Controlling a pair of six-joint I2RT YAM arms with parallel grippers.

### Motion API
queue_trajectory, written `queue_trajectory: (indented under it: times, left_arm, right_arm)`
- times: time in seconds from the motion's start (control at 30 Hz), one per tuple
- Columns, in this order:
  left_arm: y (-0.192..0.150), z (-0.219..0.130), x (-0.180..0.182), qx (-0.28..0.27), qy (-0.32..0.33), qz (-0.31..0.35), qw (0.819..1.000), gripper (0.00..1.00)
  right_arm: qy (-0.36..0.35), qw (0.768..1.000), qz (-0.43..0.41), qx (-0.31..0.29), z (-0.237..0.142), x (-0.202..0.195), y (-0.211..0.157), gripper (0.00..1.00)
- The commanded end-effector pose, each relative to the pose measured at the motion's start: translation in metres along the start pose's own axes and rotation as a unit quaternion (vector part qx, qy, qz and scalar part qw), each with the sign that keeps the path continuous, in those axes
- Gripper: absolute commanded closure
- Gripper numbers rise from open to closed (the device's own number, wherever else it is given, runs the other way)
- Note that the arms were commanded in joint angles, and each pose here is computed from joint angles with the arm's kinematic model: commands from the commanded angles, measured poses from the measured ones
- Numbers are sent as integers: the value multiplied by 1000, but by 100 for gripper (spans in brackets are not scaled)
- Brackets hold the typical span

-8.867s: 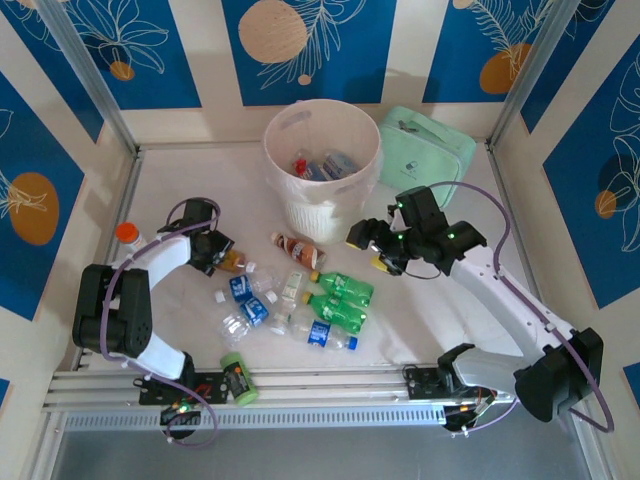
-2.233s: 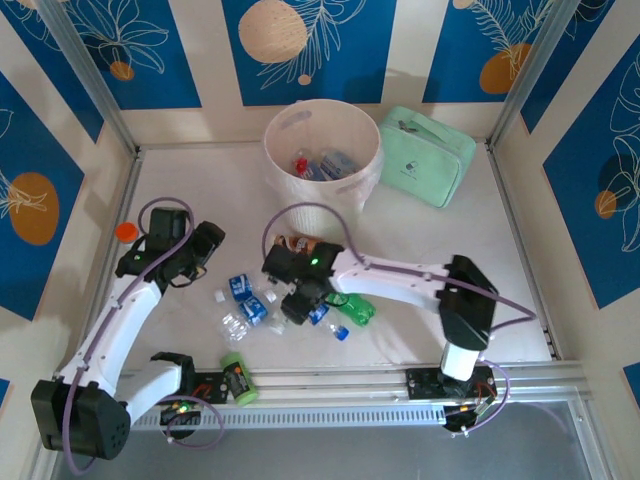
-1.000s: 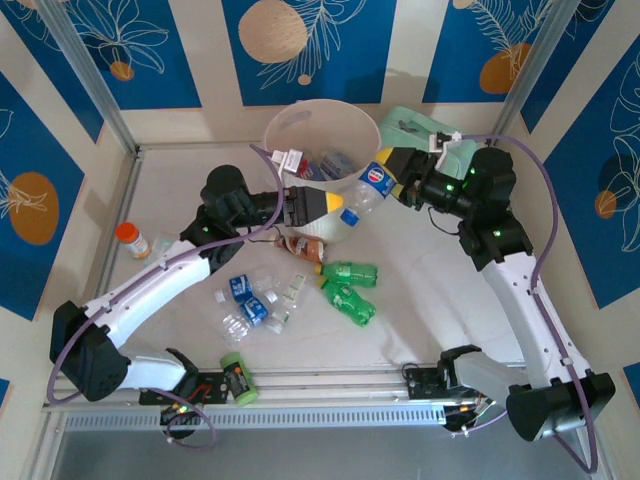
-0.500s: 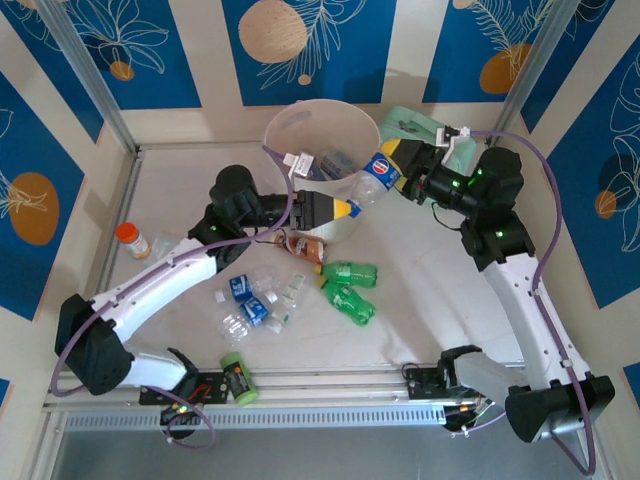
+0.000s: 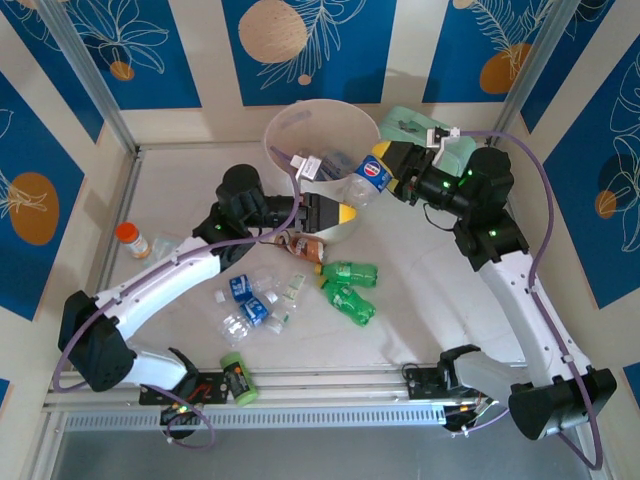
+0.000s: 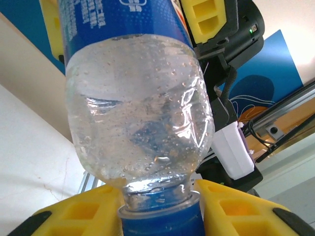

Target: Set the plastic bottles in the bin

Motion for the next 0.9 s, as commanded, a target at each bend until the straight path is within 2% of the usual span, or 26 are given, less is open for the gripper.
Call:
queue_trajectory:
  times: [0.0,0.13,0.27,0.33,0.4,0.5,0.63,0.7,0.87]
  left_arm:
    - [2,1,-16,9,-7,42,999,66]
    - [9,-4,-16,-8,32,64,997,71]
    - [25,-19,-13,-51,108,83,989,72]
    - [33,-28,-12,-72,152,91,982,72]
    - [42,-35,-14,-92,185,102,973,68]
    - [60,-46,-17,-119,253,116,953,68]
    - [87,-57,-10,-138,378,115,908,70]
    - [99,-58,-1,-133,419,105,892,72]
    - [119,-55,30,-116,467,71,874,74]
  right_arm:
    - [-2,1000,-10,-3,1,1,-1,44]
    - [-18,1000,-14,-8,-4,1,0,42]
    - [-90,996,-19,-17,-16,0,5,19]
    - [-155,987,-17,-24,-26,-5,11,13]
    - [-206,978,-20,-28,-38,-11,15,11]
    - [-256,966,-19,-33,-57,-21,15,10]
    - [-286,958,-3,-22,-73,-39,5,11]
    - [-295,955,8,-11,-76,-48,-3,11]
    - [-312,950,28,4,-82,-66,-19,12]
Point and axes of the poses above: each hand's point on the last joint's axis, 136 mm out from that joint toward the fingers, its own z axis out along the fingers, its own x axis along the line the jaws close on, y = z × x, the point moved 9 cm from there along -z, back along the fingers, and after that the axes turned 7 degrees about -z, right-handed, at the moved point
